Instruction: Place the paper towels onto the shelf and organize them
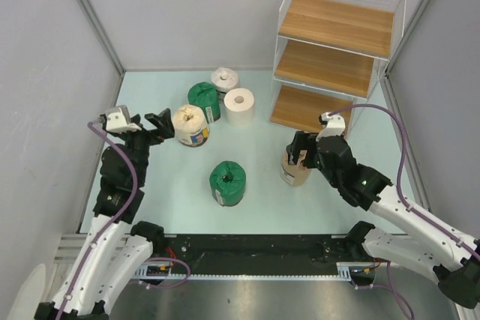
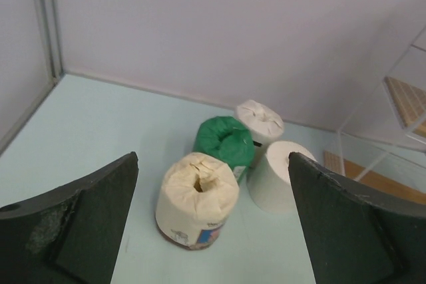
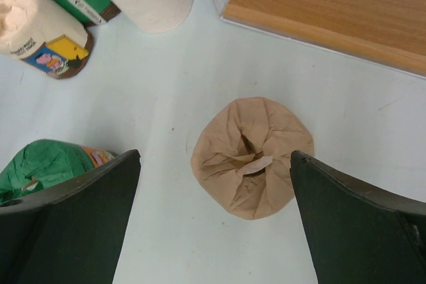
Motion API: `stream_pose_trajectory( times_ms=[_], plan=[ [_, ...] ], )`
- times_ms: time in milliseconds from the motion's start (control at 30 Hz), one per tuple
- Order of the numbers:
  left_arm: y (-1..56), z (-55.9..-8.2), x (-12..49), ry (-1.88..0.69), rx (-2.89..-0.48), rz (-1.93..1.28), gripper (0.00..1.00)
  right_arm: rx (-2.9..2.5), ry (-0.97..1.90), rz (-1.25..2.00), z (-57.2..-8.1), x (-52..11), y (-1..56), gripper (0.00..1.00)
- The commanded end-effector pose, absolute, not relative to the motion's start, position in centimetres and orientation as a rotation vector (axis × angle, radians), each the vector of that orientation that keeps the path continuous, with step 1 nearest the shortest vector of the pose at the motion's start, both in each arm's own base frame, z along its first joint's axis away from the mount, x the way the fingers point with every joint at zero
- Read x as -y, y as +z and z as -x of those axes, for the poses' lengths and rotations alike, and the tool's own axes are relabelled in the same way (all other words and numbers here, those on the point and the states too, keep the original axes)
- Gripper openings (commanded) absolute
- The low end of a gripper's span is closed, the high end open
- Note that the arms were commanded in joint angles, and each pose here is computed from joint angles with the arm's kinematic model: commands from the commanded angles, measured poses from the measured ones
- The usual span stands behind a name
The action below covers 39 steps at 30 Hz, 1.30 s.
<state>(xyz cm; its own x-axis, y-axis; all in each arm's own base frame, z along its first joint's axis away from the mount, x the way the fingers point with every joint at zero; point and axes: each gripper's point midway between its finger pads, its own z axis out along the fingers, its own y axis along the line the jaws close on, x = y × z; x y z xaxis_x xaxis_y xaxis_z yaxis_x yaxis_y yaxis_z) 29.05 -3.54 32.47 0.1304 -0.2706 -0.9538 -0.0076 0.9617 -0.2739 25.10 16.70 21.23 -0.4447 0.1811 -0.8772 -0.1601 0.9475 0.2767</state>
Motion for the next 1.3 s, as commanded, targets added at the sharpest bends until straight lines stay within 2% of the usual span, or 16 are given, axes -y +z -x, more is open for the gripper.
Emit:
stream_pose_trajectory(
  times_ms=[0, 200, 467, 767, 1267],
  plan=[
    [30.7, -26.5, 6.1, -0.356, -1.619, 0.192, 1.00, -1.995, 0.474, 0.054, -24.9, -18.5, 22.7, 1.00],
    [28.7, -24.7, 7.0, -0.373, -1.729, 0.093, 1.00, -2.048, 0.391, 0.080, -25.0, -20.1, 22.2, 1.00],
    [27.2, -24.2, 7.4, -0.350, -1.771, -0.015, 1.00, -2.082, 0.486, 0.219, -22.4, -28.5, 21.7, 1.00],
    [25.2, -24.0, 7.4, -0.297, -1.773, -0.117, 1.00, -2.182, 0.559, 0.331, -20.0, -36.2, 18.7, 1.00],
    [24.9, -24.0, 8.6, -0.341, -1.761, -0.194, 1.00, -2.291, 0.435, 0.181, -23.1, -36.3, 12.7, 0.94]
  ],
)
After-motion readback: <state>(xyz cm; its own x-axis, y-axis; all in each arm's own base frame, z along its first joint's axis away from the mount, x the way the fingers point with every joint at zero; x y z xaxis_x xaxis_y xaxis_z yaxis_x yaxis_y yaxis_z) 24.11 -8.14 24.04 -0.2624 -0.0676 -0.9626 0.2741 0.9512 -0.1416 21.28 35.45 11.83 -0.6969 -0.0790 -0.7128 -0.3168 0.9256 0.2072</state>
